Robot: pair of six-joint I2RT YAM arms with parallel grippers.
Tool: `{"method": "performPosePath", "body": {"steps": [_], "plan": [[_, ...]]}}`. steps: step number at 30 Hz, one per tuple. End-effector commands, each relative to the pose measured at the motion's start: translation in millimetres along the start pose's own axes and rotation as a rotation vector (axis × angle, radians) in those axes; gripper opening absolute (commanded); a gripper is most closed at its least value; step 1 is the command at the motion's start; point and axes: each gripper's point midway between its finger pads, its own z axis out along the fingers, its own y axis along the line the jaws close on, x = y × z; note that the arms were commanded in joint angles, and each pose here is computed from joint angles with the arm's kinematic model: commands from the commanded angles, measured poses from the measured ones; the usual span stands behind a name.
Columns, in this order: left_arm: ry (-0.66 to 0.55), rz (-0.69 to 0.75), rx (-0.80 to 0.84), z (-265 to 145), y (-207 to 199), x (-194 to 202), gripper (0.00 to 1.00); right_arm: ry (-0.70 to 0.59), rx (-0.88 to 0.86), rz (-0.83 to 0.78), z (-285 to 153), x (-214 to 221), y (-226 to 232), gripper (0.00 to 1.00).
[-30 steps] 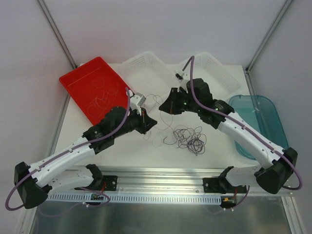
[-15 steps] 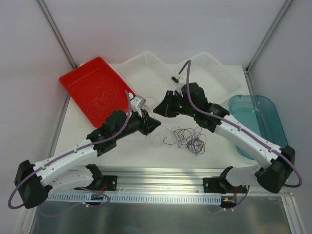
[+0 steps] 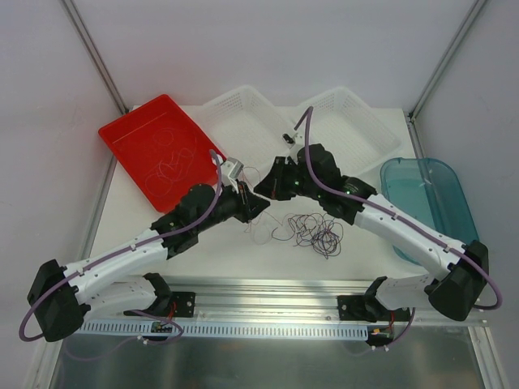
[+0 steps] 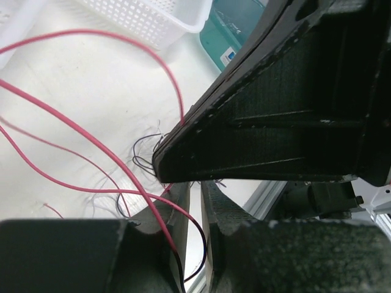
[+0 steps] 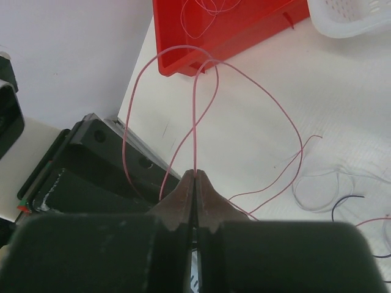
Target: Untangle the cables
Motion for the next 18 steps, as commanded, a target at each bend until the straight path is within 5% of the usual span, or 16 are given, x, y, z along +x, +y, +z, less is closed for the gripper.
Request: {"method": "performPosePath", "body": {"steps": [1, 18], "plan": [[-0.069, -0.031, -0.029, -4.9, 3.2, -12.9, 0.13, -0.096, -0.033, -0.005, -16.1, -21.0, 15.1, 0.01], [-0.075, -0.067, -0.072, -11.2, 12.2, -7.9, 0.42, -0.118, 0.002, 0.004, -23.9, -22.7, 10.2, 0.01]]}}
